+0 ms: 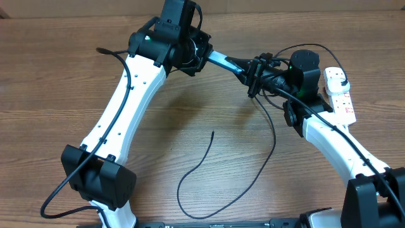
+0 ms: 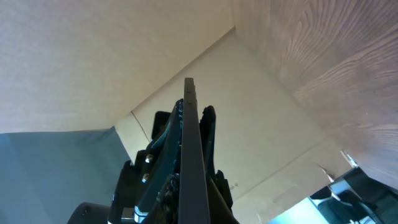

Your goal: Plug charger to phone and switch on socket

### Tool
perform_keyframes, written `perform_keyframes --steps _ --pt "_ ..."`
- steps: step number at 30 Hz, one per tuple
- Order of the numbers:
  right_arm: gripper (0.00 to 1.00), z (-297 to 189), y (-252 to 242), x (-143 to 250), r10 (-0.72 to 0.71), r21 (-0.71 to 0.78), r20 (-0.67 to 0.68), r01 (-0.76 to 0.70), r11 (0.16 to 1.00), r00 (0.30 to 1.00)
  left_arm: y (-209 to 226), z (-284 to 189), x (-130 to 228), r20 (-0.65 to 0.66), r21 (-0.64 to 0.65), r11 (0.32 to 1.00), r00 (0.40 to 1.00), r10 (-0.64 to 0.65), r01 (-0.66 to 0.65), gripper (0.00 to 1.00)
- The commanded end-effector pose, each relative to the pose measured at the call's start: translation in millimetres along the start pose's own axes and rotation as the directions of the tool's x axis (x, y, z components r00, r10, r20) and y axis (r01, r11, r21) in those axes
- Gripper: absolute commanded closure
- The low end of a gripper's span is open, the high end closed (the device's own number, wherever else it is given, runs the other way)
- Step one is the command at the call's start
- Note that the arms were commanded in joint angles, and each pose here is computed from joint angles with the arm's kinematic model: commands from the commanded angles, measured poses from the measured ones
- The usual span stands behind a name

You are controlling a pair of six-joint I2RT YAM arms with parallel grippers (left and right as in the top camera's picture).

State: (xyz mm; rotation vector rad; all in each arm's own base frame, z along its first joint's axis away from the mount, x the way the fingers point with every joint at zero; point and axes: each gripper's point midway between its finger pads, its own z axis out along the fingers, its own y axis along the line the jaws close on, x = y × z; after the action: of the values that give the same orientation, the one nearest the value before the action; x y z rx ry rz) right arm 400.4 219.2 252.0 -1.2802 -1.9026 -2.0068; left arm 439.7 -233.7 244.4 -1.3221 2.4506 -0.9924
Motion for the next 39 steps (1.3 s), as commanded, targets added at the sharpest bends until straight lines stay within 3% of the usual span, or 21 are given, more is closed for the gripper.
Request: perform_keyframes --steps 1,8,13,26,28,30,31,34,35,36,39 --pt "0.96 0 7 10 0.110 -0.003 -0.036 -0.111 0.994 0.993 3 -3 0 0.018 -0.018 0.998 0.998 0.057 -0.056 0.85" --pt "0.96 0 7 10 0.110 -0.004 -0.036 -0.111 0.994 0.993 3 -3 0 0.017 -0.018 0.998 0.998 0.068 -0.068 0.89" --pt "0.84 0 7 10 0.110 -0.004 -0.035 -0.111 0.994 0.993 2 -3 1 0.016 -0.017 0.996 0.996 0.089 -0.089 0.95" --pt "0.80 0 7 9 0.110 -0.004 -0.035 -0.111 0.994 0.993 2 -3 0 0.016 -0.016 0.988 0.988 0.152 -0.151 0.96" --pt "0.76 0 7 9 0.110 -0.004 -0.035 -0.111 0.994 0.993 2 -3 0 0.016 -0.016 0.988 0.988 0.156 -0.156 0.96" --pt "0.68 0 7 9 0.110 -0.004 -0.035 -0.111 0.994 0.993 2 -3 0 0.016 -0.016 0.987 0.987 0.160 -0.160 0.96" --pt "0.59 0 7 10 0.110 -0.004 -0.035 -0.111 0.994 0.993 2 -3 0 0.015 -0.016 0.986 0.986 0.164 -0.163 0.96" --pt "0.16 0 7 10 0.110 -0.003 -0.035 -0.111 0.994 0.993 2 -3 -1 0.018 -0.016 0.986 0.986 0.167 -0.167 0.96" --pt "0.07 0 7 10 0.110 -0.003 -0.035 -0.111 0.994 0.993 2 -3 -2 0.019 -0.016 0.986 0.986 0.166 -0.165 0.96" --pt "0.00 0 7 10 0.106 -0.003 -0.036 -0.106 0.994 0.994 2 -4 -4 0.021 -0.016 0.986 0.986 0.164 -0.163 0.96" --pt "0.00 0 7 9 0.080 -0.005 -0.035 -0.081 0.997 0.996 2 -5 -10 0.029 -0.016 0.987 0.986 0.163 -0.163 0.96"
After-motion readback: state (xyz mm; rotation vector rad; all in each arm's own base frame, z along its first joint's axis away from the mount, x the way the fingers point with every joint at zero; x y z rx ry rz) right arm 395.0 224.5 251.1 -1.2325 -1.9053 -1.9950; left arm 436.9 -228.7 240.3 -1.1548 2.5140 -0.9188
